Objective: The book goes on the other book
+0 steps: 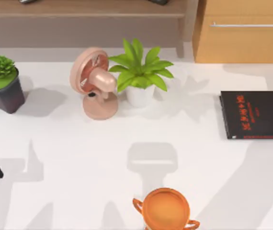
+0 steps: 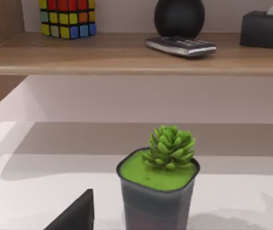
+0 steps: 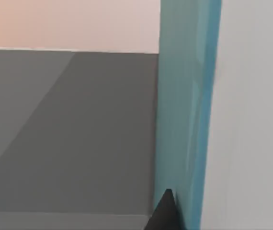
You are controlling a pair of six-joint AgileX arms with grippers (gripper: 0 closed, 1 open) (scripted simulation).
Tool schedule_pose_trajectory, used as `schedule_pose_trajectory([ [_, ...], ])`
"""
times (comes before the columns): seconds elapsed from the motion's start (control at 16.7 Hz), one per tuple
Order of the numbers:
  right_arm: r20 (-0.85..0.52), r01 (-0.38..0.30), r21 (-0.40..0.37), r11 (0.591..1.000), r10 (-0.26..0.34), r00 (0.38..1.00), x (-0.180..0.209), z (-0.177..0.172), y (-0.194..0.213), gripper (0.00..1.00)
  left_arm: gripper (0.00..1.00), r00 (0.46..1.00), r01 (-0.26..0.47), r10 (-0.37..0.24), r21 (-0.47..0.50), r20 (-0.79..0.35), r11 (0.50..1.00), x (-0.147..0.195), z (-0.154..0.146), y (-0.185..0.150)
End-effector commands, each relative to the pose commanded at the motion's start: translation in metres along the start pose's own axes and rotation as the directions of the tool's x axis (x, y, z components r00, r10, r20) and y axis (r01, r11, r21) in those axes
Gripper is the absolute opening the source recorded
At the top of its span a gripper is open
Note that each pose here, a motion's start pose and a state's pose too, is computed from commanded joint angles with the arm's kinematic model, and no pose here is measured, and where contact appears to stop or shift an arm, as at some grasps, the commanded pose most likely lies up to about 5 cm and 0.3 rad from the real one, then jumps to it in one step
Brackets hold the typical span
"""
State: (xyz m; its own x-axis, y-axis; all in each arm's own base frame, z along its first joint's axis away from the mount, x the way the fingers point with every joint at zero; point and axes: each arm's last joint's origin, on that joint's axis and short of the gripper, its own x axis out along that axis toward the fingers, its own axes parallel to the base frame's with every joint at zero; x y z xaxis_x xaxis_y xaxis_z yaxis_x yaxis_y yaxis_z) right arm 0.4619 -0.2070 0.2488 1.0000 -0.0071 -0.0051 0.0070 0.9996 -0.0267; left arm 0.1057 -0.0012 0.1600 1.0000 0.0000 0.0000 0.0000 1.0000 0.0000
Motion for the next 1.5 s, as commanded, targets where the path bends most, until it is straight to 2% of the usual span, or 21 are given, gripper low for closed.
schedule_pose_trajectory([
  [0.84, 0.002, 0.0, 0.002, 1.0, 0.0, 1.0, -0.009, 0.01, 0.0, 0.0, 1.0, 1.0, 0.0, 0.0, 0.0, 0.0, 1.0, 0.0, 0.0, 0.0],
  [0.96, 0.015, 0.022, 0.027, 0.999, -0.022, 1.0, -0.015, 0.017, 0.002, 0.0, 1.0, 1.0, 0.0, 0.0, 0.0, 0.0, 1.0, 0.0, 0.0, 0.0],
  [1.08, 0.043, 0.063, 0.088, 0.994, -0.067, 0.997, -0.028, 0.032, 0.009, 0.0, 1.0, 1.0, 0.0, 0.0, 0.0, 0.0, 1.0, 0.0, 0.0, 0.0],
  [1.26, 0.104, 0.127, 0.247, 0.961, -0.157, 0.982, -0.056, 0.058, 0.031, 0.0, 1.0, 1.0, 0.0, 0.0, 0.0, 0.0, 1.0, 0.0, 0.0, 0.0],
  [1.38, 0.146, 0.144, 0.392, 0.909, -0.216, 0.965, -0.079, 0.073, 0.051, 0.0, 1.0, 1.0, 0.0, 0.0, 0.0, 0.0, 1.0, 0.0, 0.0, 0.0],
  [1.5, 0.176, 0.128, 0.551, 0.824, -0.265, 0.948, -0.103, 0.081, 0.075, 0.0, 1.0, 1.0, 0.0, 0.0, 0.0, 0.0, 1.0, 0.0, 0.0, 0.0],
])
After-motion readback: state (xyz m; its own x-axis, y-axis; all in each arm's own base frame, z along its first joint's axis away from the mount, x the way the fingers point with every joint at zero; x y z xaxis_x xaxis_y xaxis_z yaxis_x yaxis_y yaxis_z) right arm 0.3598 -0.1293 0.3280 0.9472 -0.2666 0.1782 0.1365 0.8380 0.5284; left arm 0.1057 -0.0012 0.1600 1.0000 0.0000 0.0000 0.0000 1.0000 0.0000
